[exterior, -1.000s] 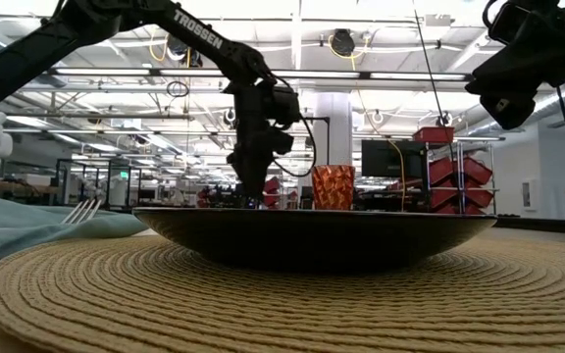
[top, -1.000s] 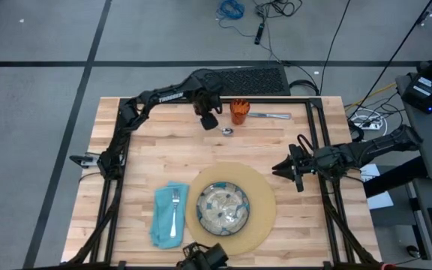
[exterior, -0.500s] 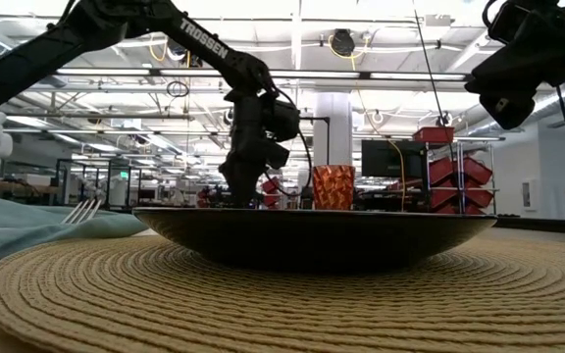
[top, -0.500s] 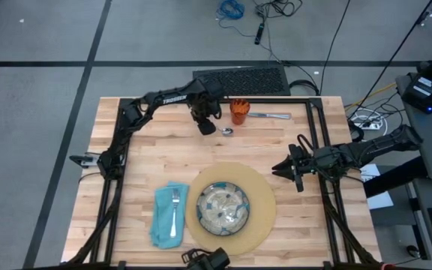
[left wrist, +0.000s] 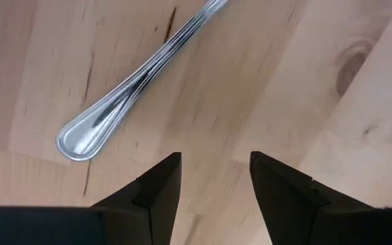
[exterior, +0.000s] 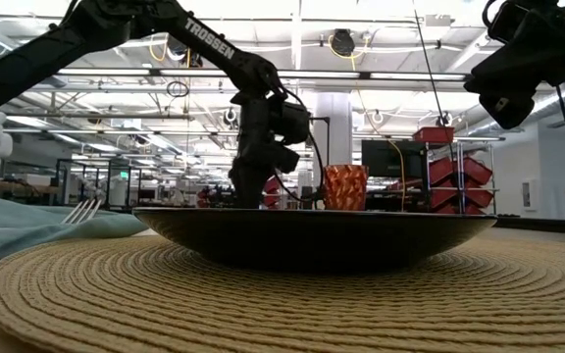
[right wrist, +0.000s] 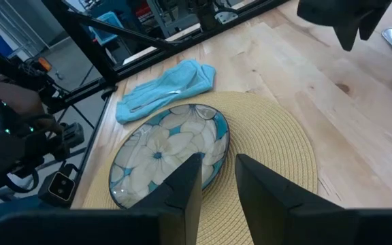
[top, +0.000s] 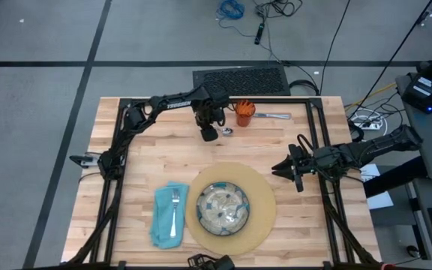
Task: Set table place
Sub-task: Move the silver spoon to the right side of the brown mat
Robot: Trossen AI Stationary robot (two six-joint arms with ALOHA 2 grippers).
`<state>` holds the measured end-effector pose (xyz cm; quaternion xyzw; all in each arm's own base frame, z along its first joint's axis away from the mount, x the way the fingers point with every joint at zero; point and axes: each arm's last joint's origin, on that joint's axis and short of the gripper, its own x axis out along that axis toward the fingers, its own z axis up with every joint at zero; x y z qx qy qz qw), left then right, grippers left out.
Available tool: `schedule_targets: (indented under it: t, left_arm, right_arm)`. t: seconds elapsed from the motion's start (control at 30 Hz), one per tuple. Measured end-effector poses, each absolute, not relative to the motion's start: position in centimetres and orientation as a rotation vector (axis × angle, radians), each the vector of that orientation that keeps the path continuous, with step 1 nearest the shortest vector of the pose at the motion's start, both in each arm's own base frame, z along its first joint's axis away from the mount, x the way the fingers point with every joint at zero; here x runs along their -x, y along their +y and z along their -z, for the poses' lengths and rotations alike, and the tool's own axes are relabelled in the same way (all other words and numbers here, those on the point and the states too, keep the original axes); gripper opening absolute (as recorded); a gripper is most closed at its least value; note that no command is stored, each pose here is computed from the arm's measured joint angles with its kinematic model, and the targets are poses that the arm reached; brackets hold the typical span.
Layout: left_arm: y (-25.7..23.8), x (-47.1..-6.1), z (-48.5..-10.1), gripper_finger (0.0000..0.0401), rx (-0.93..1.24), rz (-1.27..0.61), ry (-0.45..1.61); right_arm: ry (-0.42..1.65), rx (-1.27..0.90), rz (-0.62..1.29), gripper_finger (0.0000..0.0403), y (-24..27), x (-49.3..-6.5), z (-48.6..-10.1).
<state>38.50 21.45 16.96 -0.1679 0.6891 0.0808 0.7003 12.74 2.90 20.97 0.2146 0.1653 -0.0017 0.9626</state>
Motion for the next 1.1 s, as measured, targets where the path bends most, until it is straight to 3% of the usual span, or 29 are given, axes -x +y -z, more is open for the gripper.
schedule_targets:
  t: [0.93,1.1]
  left_arm:
    - [20.6,-40.6,-17.0,0.0161,-0.052,-0.221,1.501]
    - [20.3,-41.1,-15.3,0.0161,-0.123,-0.197,1.555]
  right_arm:
    - [0.299,-0.447,-0.006,0.0082,2.9,-12.8,-21.3]
    - [0.299,-0.441,-0.006,0.0082,2.9,-12.8,-21.3]
